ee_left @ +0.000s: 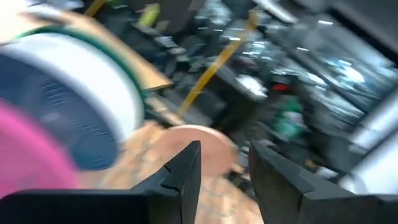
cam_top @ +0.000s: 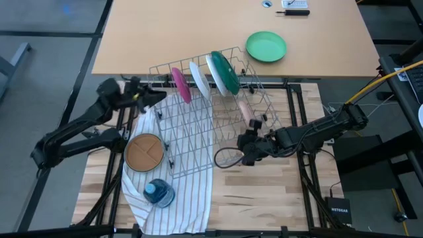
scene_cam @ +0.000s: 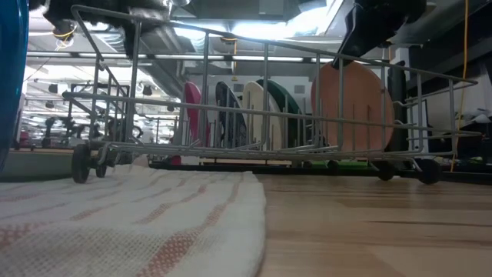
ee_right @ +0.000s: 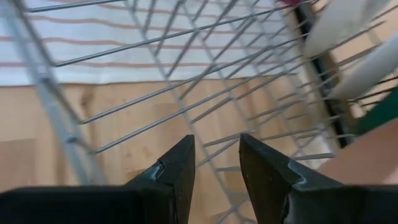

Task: Sort dishes
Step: Put the brown plate into the dish rack

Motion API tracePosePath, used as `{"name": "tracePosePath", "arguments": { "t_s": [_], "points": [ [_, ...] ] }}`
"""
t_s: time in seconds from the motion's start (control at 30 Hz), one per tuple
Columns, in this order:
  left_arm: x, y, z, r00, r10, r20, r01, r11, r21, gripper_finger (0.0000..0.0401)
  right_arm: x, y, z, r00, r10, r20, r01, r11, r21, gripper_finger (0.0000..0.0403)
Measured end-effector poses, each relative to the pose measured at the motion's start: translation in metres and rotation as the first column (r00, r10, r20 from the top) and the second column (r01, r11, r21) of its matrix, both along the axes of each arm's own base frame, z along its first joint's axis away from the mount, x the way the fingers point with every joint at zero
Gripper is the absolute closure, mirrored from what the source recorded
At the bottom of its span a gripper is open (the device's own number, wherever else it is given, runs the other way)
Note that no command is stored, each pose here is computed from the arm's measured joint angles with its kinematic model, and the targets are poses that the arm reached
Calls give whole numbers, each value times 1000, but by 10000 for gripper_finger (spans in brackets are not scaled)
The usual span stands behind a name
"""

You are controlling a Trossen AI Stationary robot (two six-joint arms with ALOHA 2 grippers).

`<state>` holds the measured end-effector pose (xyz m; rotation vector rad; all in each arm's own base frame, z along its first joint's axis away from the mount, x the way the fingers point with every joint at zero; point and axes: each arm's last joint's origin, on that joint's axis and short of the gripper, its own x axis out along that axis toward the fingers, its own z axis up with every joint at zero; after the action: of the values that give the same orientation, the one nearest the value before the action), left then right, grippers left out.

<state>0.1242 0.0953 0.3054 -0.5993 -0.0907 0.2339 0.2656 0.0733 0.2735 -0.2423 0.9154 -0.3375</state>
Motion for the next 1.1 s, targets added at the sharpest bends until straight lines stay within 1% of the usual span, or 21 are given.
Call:
{"name": "tracePosePath", "arguments": {
  "t_s": [0.1,0.2,0.37,0.47,0.57,0.73,0.8,0.87,0.97,1.03,1.1],
  "points": [
    [-10,-21,12,993,-98,58,91,989,113,286,1,2,0,999,32,-9,-31,998,57,274],
    [-22,-41,22,975,-190,113,164,965,205,292,2,4,0,999,42,-1,-41,991,124,274],
    [-43,-69,32,918,-345,197,280,914,295,304,1,5,-1,1000,15,3,-15,980,200,274],
    [-50,-80,32,884,-421,204,351,885,305,311,1,6,-1,1000,-7,7,5,972,234,274],
    [-51,-85,27,864,-475,168,424,865,269,320,1,6,-1,999,-47,17,41,964,262,274],
    [-41,-90,10,832,-553,38,546,829,123,340,2,6,-1,994,-104,31,90,949,303,274],
    [-36,-92,5,818,-575,2,574,816,66,350,2,6,-1,993,-110,34,94,945,312,274],
    [-32,-94,2,804,-594,-20,594,804,30,362,2,6,-1,994,-107,31,92,942,322,274],
    [-28,-98,1,776,-630,-29,630,777,11,382,2,6,-1,992,-120,34,102,937,334,274],
    [-28,-101,1,758,-652,-26,652,758,-21,394,2,6,-1,990,-140,37,118,930,347,274],
    [-29,-103,-1,739,-672,-42,669,740,-69,399,2,6,-1,988,-147,38,124,928,351,274]
  ]
}}
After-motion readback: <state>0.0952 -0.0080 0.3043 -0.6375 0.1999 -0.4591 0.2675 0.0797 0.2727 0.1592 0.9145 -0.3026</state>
